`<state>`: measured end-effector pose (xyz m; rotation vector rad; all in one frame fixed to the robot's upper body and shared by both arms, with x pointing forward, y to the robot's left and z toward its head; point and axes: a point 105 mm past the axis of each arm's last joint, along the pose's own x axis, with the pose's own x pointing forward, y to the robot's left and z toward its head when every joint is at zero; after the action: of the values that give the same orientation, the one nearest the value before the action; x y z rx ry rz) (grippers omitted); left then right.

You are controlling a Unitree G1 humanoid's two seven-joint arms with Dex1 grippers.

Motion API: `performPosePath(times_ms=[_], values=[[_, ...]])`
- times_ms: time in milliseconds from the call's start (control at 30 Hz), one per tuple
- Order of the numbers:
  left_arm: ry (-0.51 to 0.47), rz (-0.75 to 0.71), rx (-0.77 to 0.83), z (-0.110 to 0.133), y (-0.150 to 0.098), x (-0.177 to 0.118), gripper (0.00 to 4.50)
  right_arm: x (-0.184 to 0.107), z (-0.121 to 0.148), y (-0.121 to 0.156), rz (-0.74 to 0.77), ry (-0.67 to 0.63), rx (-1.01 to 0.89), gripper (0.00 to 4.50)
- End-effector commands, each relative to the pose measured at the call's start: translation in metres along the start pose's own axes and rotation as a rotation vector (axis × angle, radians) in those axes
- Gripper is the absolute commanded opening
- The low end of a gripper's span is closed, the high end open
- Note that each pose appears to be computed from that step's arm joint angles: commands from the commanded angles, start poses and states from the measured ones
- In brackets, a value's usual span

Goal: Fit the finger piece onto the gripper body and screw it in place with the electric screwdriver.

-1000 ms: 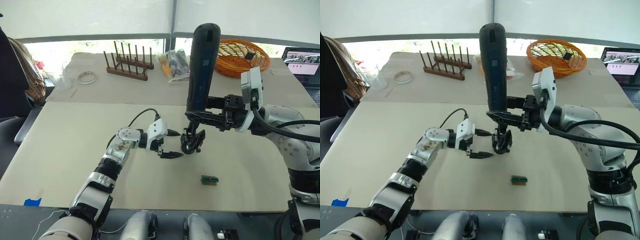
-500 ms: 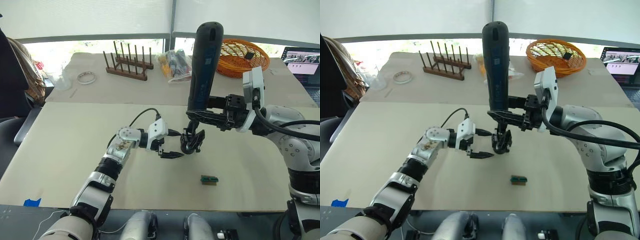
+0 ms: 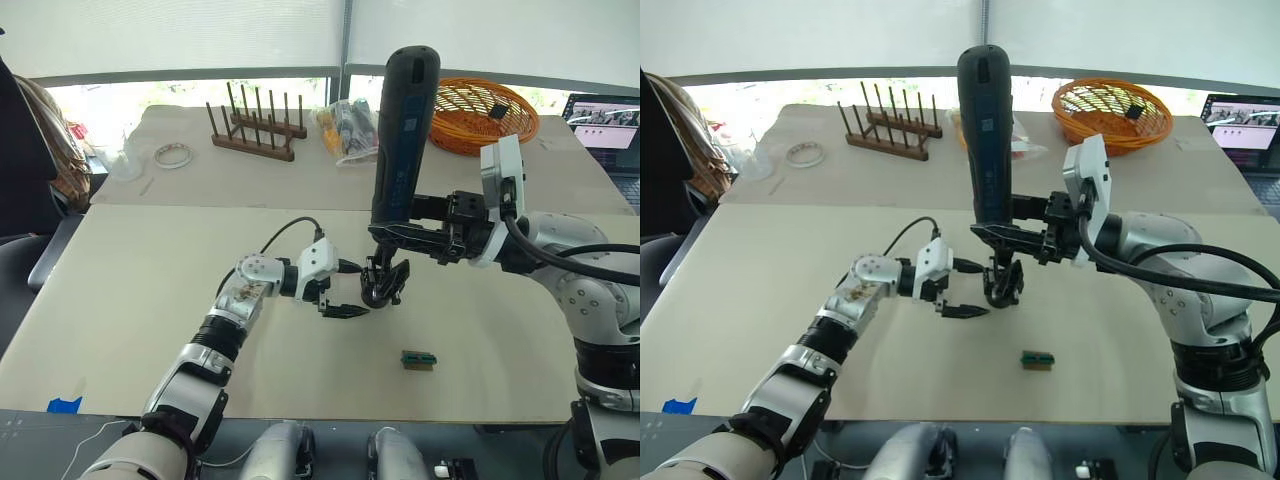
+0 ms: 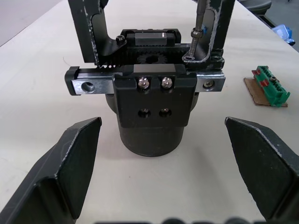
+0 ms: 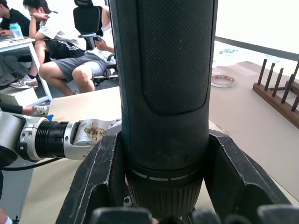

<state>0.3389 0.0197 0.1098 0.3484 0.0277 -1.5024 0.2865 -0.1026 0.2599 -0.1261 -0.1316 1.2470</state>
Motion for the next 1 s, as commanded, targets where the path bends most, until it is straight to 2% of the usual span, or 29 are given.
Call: performPosePath(times_ms=[33,1000], values=[[-0.026,-0.008,0.053,0.012,0.0011,0.0013,4.5,-0.0049,0.0174,0.0041,-0.003,-0.052,-0.067,1.95],[-0.028,-0.015,0.053,0.0113,-0.0013,0.0023,4.5,-0.0017,0.0215,0.0029,-0.002,-0.07,-0.095,1.95]])
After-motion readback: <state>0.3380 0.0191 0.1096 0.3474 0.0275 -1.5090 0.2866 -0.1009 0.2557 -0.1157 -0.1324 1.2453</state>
